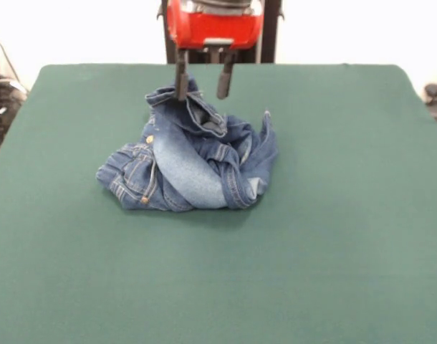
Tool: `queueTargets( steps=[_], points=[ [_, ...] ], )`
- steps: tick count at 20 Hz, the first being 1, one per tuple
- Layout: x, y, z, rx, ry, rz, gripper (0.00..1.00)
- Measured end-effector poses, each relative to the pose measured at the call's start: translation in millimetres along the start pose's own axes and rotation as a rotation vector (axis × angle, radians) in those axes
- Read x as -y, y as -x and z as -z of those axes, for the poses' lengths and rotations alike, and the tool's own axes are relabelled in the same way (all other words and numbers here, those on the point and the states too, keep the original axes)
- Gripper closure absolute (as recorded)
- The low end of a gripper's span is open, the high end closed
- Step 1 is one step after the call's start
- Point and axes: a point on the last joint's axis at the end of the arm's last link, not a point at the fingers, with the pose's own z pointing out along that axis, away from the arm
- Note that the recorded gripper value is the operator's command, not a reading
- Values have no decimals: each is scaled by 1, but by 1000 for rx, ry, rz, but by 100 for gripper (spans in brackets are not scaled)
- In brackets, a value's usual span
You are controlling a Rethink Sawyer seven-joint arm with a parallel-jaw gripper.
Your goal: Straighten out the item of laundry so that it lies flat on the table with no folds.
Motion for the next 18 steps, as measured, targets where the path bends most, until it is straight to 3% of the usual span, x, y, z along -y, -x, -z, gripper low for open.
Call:
queueTargets(
  steps=[8,9,18],
  points=[
    [11,-22,-27,-43,-1,16,0],
    [14,-26,-32,-47,-2,18,100],
    [13,-27,-39,-28,-10,37,100]
  ],
)
